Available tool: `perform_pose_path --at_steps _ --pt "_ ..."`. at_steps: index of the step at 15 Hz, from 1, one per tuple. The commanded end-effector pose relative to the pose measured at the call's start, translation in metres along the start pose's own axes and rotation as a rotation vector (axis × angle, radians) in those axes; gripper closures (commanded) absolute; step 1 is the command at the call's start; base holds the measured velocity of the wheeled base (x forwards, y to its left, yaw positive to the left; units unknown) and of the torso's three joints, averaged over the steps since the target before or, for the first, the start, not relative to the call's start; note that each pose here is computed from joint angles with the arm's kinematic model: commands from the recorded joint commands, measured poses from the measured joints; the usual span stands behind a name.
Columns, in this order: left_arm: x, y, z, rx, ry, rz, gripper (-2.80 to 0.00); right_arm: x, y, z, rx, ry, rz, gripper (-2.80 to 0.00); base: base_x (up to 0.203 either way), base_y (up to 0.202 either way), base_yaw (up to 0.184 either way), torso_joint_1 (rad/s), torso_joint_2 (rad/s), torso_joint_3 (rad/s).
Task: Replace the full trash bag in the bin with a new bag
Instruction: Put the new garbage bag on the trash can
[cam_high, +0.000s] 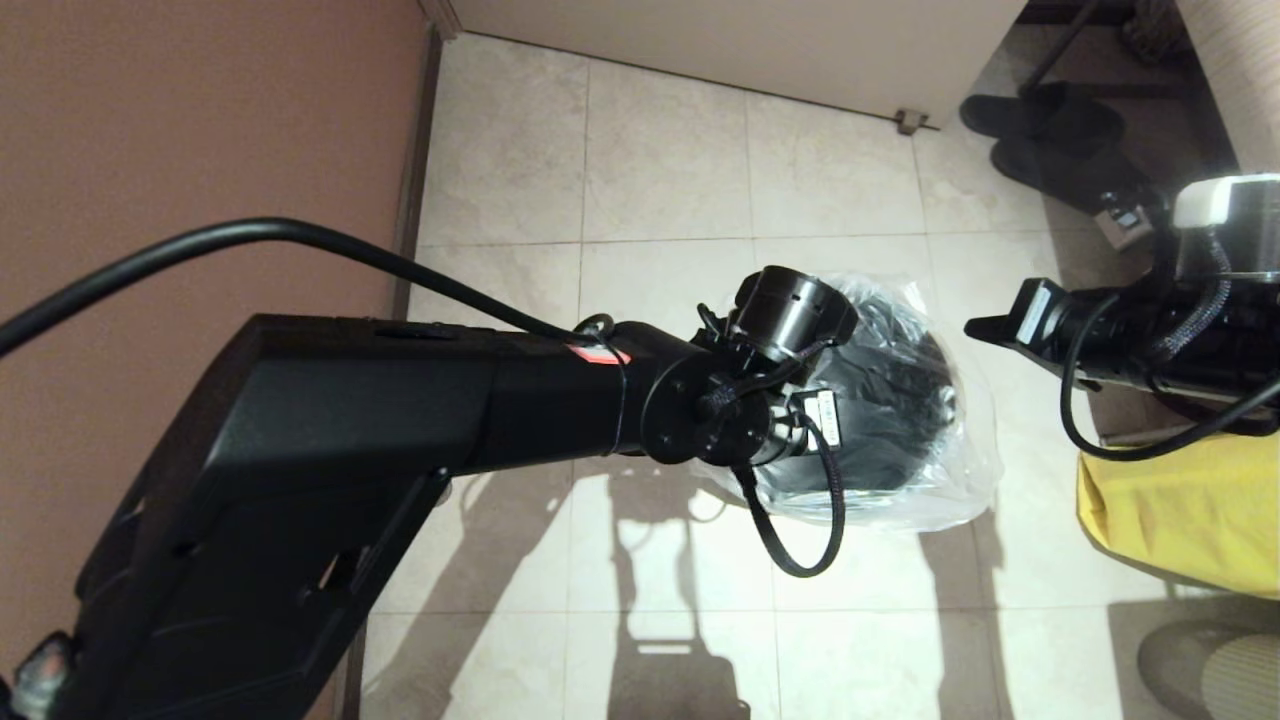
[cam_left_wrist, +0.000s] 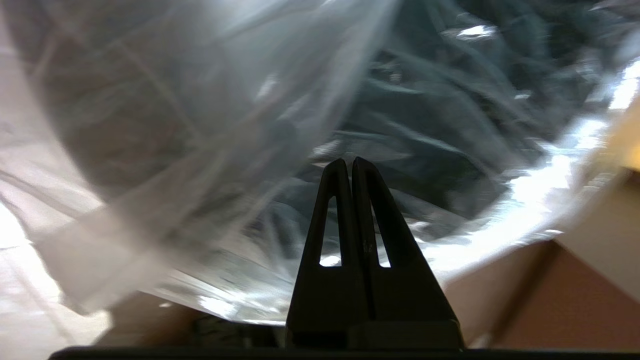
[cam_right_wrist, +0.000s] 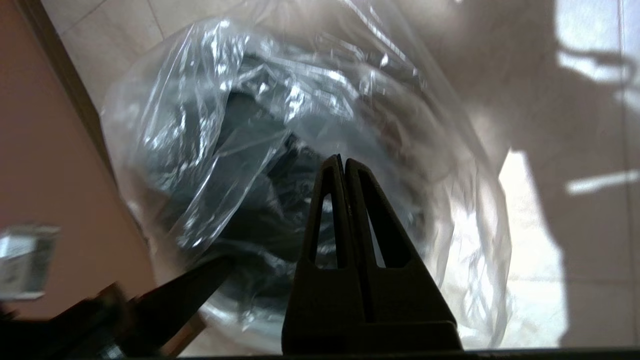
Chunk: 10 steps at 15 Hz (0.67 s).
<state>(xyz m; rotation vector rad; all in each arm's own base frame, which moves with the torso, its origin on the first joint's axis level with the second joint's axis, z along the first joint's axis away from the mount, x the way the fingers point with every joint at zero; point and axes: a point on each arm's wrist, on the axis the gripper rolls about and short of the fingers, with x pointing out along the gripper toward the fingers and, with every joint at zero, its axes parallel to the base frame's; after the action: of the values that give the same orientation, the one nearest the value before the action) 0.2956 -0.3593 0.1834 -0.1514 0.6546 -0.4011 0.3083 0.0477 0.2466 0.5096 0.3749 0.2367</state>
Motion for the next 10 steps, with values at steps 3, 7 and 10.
perform_pose_path --at_steps 3,7,10 --pt "0.034 -0.001 -0.016 0.108 -0.074 0.058 0.0 -0.027 0.013 0.001 0.133 0.013 0.076 0.0 0.0 0.0 0.0 0.0 0.0 0.0" --pt "0.053 -0.003 -0.023 0.149 -0.13 0.08 0.0 -0.034 0.012 -0.001 0.142 0.042 0.058 0.0 0.0 0.0 0.0 0.0 0.0 0.0" --pt "0.041 -0.001 -0.003 0.113 -0.221 0.087 0.0 -0.037 0.014 -0.002 0.144 0.043 0.068 0.0 0.0 0.0 0.0 0.0 0.0 0.0"
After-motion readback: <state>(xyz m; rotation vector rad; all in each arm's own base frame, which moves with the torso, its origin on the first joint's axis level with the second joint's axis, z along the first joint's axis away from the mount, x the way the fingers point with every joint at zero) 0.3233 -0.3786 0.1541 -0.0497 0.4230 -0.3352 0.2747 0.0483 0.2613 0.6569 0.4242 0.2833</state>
